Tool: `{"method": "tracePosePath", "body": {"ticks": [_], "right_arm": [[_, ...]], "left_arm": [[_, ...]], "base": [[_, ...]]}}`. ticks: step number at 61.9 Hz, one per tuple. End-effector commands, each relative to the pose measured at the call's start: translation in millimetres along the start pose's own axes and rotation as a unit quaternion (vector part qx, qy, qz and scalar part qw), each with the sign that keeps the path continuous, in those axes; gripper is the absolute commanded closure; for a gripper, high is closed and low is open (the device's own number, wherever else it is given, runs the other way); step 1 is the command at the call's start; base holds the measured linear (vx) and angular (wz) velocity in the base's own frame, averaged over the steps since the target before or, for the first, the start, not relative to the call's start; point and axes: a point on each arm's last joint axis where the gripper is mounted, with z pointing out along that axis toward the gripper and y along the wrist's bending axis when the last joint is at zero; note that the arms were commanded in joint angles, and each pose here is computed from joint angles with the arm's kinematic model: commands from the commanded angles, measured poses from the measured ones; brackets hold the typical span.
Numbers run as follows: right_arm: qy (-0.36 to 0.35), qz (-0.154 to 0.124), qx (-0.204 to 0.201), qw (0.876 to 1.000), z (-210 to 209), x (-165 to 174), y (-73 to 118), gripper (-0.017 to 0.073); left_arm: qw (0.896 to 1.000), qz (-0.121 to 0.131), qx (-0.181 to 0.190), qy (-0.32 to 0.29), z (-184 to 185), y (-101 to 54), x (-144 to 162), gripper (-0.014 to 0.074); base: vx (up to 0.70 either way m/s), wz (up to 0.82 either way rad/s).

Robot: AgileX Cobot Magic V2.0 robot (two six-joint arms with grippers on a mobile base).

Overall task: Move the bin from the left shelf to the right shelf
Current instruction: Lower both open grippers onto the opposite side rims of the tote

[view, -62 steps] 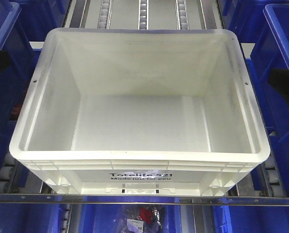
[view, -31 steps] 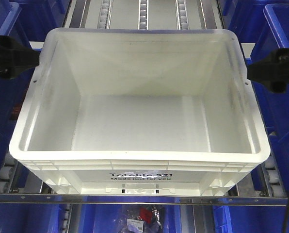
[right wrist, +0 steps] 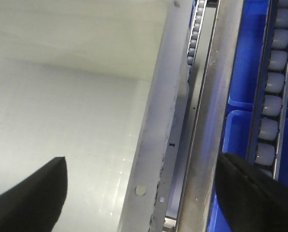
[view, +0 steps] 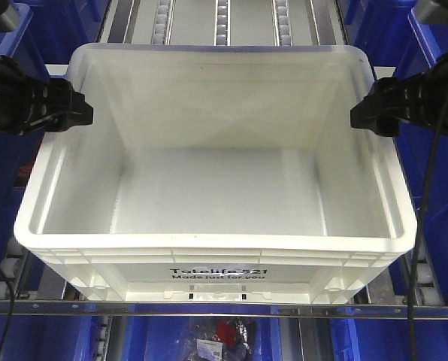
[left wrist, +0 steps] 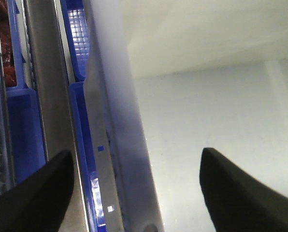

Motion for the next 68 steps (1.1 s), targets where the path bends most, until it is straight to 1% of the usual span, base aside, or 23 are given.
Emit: {"method": "tracePosePath", "body": {"ticks": [1,13,27,50,68], "right_arm": [[-0.047,-0.004,-0.002,0.999,-8,-14,1.4,-0.0035],[-0.03,-0.002,-0.001,1.0,4,-14,-0.3,-0.0035],[-0.01,0.001,0.001,1.0,19,-14,-2.5,-0.0035],[0.002,0.008,0.001,1.0,41,-16,-5.6,-0.0035],[0.016,0.002,-0.009,1.0,54,-15,-5.4,-0.0035]], "left_arm": [[0.999,-0.005,0.01,-0.046,-8,-5.1,-13,0.0072],[1.0,-0.009,0.007,-0.023,7,-2.0,-13,0.0072],[1.0,-0.01,0.005,-0.013,15,-0.2,-12,0.0072],[1.0,-0.014,0.003,-0.003,26,2.3,-12,0.0072],[1.0,-0.015,0.001,-0.002,32,3.8,-13,0.0072]], "base": [[0.0,0.0],[0.0,0.0],[0.0,0.0],[0.0,0.0],[0.0,0.0]]}}
